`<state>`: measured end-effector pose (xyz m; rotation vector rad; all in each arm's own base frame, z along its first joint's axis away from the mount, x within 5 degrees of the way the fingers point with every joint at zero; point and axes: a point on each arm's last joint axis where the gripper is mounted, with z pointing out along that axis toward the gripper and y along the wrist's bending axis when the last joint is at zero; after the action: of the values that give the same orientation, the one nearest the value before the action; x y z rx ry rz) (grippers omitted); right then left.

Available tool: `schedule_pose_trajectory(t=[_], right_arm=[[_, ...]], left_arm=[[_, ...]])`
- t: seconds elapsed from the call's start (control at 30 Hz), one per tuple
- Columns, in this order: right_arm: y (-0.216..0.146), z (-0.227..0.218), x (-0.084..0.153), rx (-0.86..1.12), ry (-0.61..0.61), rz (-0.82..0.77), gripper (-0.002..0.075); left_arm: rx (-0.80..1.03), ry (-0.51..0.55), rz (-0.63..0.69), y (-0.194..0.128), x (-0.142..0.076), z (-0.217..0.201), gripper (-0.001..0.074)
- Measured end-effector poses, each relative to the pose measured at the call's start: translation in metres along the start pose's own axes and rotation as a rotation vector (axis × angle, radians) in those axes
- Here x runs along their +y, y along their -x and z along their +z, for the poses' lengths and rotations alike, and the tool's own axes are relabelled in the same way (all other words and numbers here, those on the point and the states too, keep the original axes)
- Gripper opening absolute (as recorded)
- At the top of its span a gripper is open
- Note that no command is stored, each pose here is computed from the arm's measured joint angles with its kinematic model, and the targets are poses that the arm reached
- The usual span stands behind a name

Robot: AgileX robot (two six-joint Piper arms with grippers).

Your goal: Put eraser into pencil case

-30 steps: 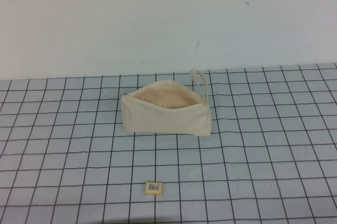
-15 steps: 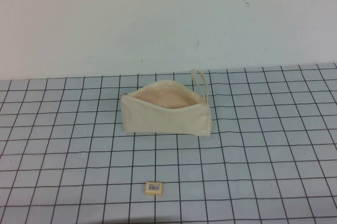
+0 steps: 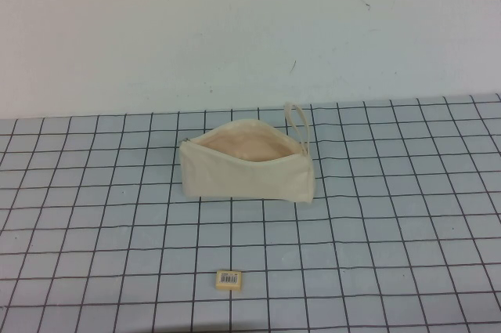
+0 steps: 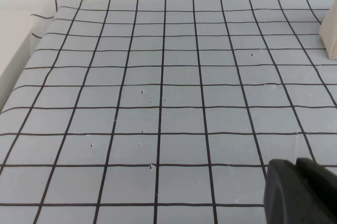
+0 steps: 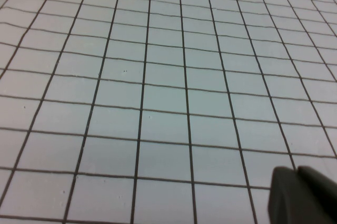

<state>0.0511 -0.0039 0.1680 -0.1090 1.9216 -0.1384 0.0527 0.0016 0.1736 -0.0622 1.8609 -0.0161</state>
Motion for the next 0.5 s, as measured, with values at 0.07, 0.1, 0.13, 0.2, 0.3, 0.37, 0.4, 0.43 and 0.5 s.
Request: schedule_pose_trajectory(t=[0.07, 0.1, 0.13, 0.2, 0.3, 0.37, 0.4, 0.43, 0.5], right_arm=[[0.002, 0.0, 0.0, -0.019, -0.001, 0.0, -0.0001], [0.003, 0.0, 0.0, -0.034, -0.002, 0.0, -0.0001], [0.004, 0.001, 0.0, -0.054, -0.002, 0.0, -0.0001], [0.012, 0.0, 0.0, -0.14, -0.007, 0.0, -0.0001], [0.03, -0.005, -0.001, -0.355, -0.018, -0.001, -0.0001], [0.043, -0.011, -0.002, -0.507, -0.026, -0.002, -0.0001], [0.05, -0.015, -0.002, -0.594, -0.031, -0.002, -0.0001], [0.055, -0.019, -0.003, -0.663, -0.034, -0.002, -0.0001], [0.066, -0.028, -0.003, -0.823, -0.043, -0.002, -0.0001]], left_arm=[[0.0, 0.0, 0.0, 0.0, 0.0, 0.0, -0.0001], [0.0, 0.0, 0.0, 0.0, 0.0, 0.0, -0.0001], [0.0, 0.0, 0.0, 0.0, 0.0, 0.0, -0.0001], [0.0, 0.0, 0.0, 0.0, 0.0, 0.0, -0.0001], [0.0, 0.0, 0.0, 0.0, 0.0, 0.0, -0.0001], [0.0, 0.0, 0.0, 0.0, 0.0, 0.0, -0.0001], [0.0, 0.0, 0.0, 0.0, 0.0, 0.0, -0.0001], [0.0, 0.0, 0.0, 0.0, 0.0, 0.0, -0.0001], [0.0, 0.0, 0.0, 0.0, 0.0, 0.0, -0.0001]])
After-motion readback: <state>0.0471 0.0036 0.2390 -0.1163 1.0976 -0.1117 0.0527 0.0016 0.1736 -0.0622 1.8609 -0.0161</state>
